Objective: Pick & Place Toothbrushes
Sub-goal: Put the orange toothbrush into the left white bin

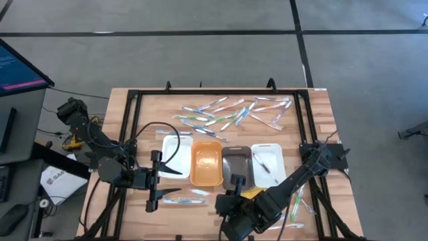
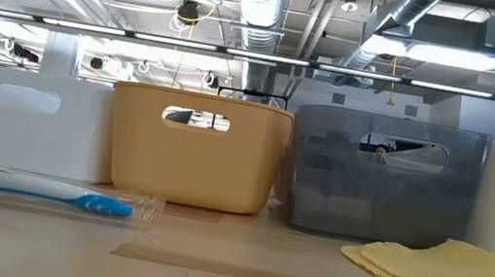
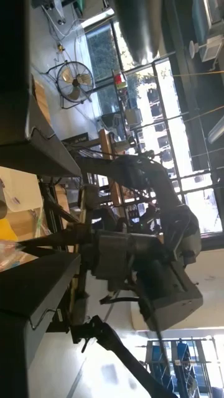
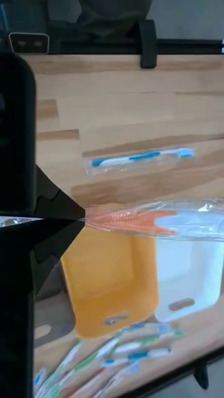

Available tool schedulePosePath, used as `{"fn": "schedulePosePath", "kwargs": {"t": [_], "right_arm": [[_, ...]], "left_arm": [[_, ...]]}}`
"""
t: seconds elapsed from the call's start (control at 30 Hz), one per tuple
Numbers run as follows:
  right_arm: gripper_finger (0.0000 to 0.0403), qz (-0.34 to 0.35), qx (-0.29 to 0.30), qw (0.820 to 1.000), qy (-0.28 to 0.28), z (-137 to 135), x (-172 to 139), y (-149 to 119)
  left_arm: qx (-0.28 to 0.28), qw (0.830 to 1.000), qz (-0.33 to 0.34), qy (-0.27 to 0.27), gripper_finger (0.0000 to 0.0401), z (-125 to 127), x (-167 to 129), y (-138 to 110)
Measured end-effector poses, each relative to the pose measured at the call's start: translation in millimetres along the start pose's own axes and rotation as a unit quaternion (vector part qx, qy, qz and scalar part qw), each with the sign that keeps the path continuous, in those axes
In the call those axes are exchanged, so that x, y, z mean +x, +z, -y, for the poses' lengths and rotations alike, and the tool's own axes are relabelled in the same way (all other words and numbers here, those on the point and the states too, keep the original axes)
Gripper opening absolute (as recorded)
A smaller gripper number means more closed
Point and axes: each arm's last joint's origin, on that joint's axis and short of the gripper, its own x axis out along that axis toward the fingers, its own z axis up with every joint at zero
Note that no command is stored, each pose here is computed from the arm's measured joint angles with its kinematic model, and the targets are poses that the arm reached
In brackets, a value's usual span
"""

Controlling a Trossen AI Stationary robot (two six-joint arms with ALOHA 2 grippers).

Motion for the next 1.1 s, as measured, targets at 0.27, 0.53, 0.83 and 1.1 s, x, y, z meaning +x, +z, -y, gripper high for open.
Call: {"fn": "schedulePosePath", "kwargs": {"t": [0.27, 0.53, 0.83, 1.1], "right_arm": [[0.0, -0.037, 0.0, 0.998, -0.046, 6, -4, -13], [0.0, -0.036, 0.007, 0.996, -0.077, 8, -12, -20], [0.0, -0.03, 0.006, 0.996, -0.079, 9, -14, -19], [0.0, -0.027, 0.015, 0.997, -0.074, 4, -19, -24]], "left_arm": [[0.0, 1.0, 0.0, 0.0, 0.0205, 0, 0, 0], [0.0, 1.0, 0.0, 0.0, 0.0205, 0, 0, 0], [0.001, 1.0, -0.001, 0.0, 0.0205, 0, 0, 0], [0.001, 1.0, -0.001, -0.001, 0.0205, 0, 0, 0]]}}
